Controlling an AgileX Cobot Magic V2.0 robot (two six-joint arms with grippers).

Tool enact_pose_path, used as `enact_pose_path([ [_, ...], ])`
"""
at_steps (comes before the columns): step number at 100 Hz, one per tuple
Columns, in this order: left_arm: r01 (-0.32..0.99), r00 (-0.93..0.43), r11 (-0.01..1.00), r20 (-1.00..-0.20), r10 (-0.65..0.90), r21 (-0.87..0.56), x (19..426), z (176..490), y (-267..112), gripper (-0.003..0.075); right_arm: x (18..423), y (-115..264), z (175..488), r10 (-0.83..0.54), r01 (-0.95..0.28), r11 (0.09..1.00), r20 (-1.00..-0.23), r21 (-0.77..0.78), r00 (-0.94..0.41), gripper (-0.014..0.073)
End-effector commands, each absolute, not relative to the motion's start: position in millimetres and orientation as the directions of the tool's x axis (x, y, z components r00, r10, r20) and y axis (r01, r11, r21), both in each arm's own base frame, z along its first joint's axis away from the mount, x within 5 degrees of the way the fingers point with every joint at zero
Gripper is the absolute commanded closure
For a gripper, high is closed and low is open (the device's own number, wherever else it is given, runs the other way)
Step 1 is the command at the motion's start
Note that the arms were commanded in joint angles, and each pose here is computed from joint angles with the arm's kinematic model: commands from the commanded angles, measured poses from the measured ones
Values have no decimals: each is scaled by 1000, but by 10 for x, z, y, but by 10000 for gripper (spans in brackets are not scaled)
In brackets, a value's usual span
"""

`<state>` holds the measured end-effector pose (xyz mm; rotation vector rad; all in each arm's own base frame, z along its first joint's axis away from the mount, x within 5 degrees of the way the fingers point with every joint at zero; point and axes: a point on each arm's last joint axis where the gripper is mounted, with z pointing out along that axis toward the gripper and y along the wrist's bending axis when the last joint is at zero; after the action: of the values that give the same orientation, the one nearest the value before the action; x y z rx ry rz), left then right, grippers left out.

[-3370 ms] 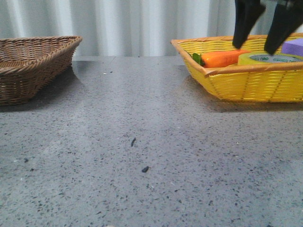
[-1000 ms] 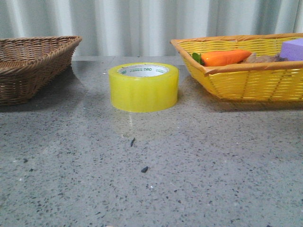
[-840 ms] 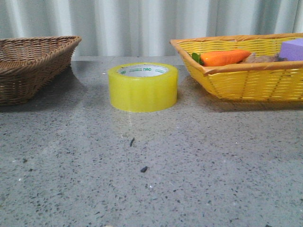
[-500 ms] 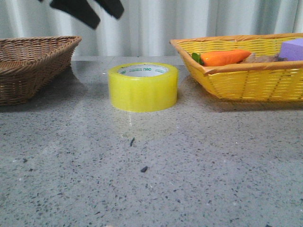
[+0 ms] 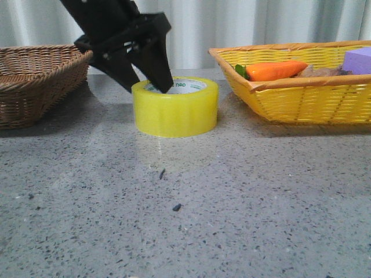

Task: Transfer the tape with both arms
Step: 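Lower the left gripper onto the tape roll and grasp its rim, then lift the tape roll with the left gripper into the brown basket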

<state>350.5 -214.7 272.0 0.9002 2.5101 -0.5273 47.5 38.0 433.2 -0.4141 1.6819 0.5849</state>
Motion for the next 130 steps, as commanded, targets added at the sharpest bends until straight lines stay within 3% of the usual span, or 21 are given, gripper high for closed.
enact_pose_path([
  [1, 667, -670, 717, -586, 457, -203, 3500, 2969, -2181, 270, 502, 384, 4463, 97, -571, 808, -988, 148, -119, 645],
  [6, 665, -674, 718, -579, 459, -205, 3508, 2935, -2186, 301, 502, 384, 4463, 97, -571, 808, -988, 148, -119, 645],
  [13, 664, -677, 719, -575, 460, -206, 3519, 2910, -2191, 421, 507, 387, 4462, 96, -571, 808, -988, 148, -120, 645],
  [24, 665, -674, 718, -579, 459, -205, 3523, 2932, -2194, 746, 504, 385, 4462, 97, -571, 808, -988, 148, -119, 645],
  [37, 682, -632, 706, -637, 440, -189, 3509, 3217, -2185, 741, 504, 385, 4464, 98, -571, 808, -988, 148, -118, 645],
  [49, 696, -535, 705, -754, 382, -136, 3462, 3792, -2082, 741, 505, 385, 4470, 101, -571, 808, -988, 148, -113, 645],
  [63, 672, -400, 739, -864, 307, -48, 3375, 4454, -1795, 741, 506, 384, 4483, 110, -572, 807, -989, 148, -101, 645],
  [74, 609, -343, 793, -897, 280, 15, 3344, 4735, -1466, 741, 506, 383, 4488, 113, -572, 807, -989, 148, -96, 645],
  [94, 428, -481, 891, -796, 368, 153, 3464, 4641, -687, 741, 506, 383, 4488, 113, -572, 807, -989, 148, -96, 645],
  [118, 248, -660, 966, -717, 223, 72, 3624, 4115, -55, 738, 506, 383, 4488, 113, -572, 807, -989, 148, -96, 645],
  [130, 213, -701, 976, -688, 186, 46, 3651, 3868, 14, 634, 506, 383, 4488, 113, -572, 807, -989, 148, -96, 645],
])
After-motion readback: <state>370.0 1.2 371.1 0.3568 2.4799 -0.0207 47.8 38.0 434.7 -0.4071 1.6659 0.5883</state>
